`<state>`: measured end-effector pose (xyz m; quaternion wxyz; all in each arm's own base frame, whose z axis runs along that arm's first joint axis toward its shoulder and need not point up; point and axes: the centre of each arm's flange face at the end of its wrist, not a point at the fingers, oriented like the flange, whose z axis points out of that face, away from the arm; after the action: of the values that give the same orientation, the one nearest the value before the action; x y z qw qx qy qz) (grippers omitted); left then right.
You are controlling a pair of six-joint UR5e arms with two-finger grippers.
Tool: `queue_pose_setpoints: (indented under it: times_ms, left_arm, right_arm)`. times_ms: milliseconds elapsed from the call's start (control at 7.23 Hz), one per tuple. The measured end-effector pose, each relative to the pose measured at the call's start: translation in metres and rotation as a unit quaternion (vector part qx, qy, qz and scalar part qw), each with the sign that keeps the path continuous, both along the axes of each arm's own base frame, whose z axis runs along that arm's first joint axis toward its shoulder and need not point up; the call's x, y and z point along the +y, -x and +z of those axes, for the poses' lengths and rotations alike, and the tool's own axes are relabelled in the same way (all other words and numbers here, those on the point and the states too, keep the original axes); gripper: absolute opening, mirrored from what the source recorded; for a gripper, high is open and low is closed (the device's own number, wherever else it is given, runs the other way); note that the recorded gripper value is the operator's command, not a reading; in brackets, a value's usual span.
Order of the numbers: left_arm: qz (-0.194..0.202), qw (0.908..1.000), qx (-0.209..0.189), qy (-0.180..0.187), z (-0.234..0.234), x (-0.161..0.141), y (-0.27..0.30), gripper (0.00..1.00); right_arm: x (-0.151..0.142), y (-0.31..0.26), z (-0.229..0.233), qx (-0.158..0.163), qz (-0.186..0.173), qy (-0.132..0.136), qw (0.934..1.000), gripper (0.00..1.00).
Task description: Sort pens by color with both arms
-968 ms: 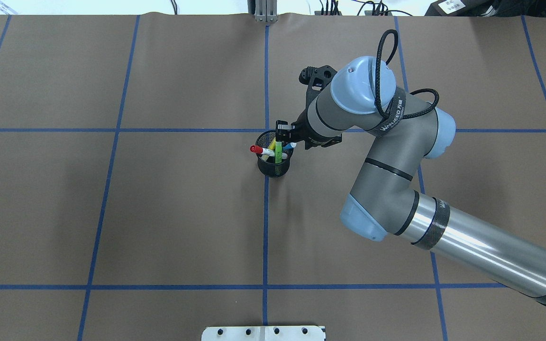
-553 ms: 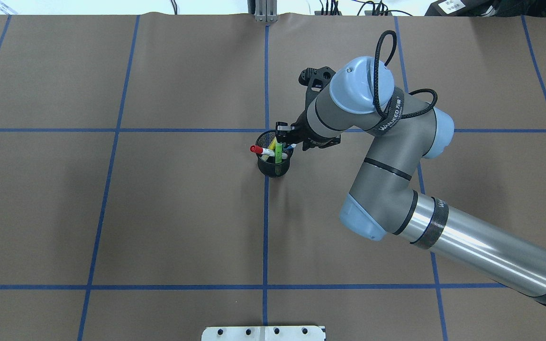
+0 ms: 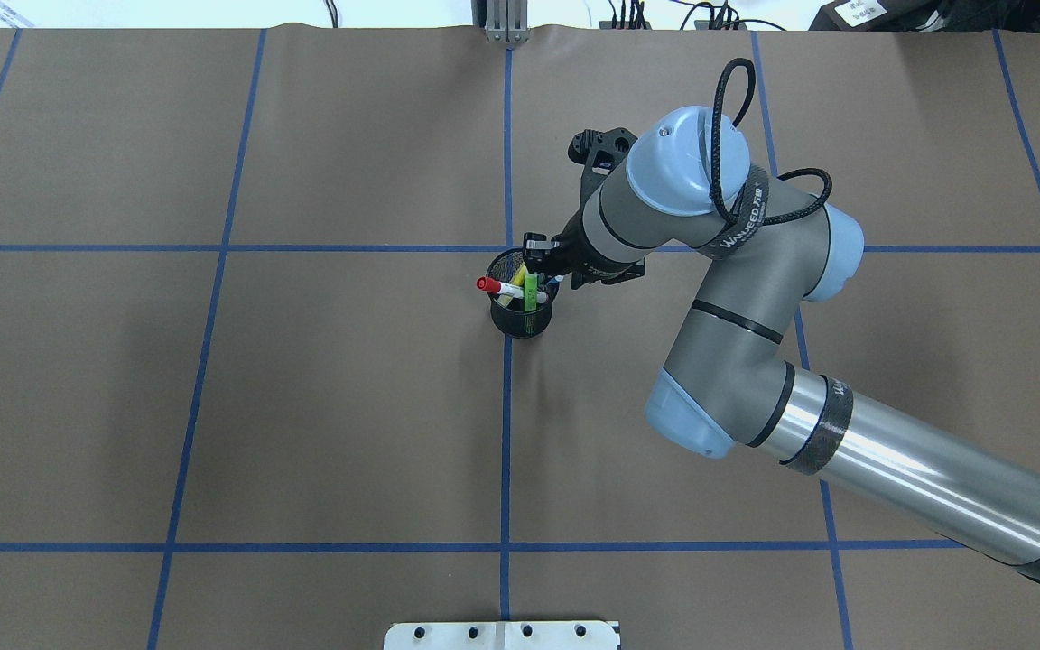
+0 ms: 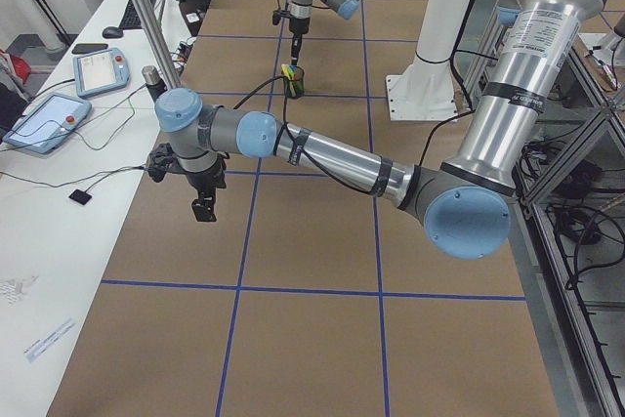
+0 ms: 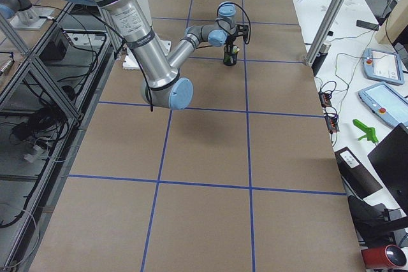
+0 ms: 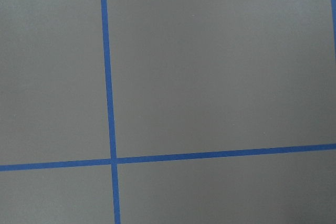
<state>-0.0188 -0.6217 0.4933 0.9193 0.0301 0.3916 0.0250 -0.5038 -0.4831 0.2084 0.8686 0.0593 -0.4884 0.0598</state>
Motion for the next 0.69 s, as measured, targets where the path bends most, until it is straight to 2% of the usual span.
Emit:
queue_pose_setpoints:
  times_ms: [691]
  left_arm:
    - [-0.006,1.0,0.001,0.003,-0.0054,-0.0024,-0.0002,0.99]
  right_arm:
    - [-0.0045,0.0023,0.0012,0.002,0.001,0.005,1.0,0.34]
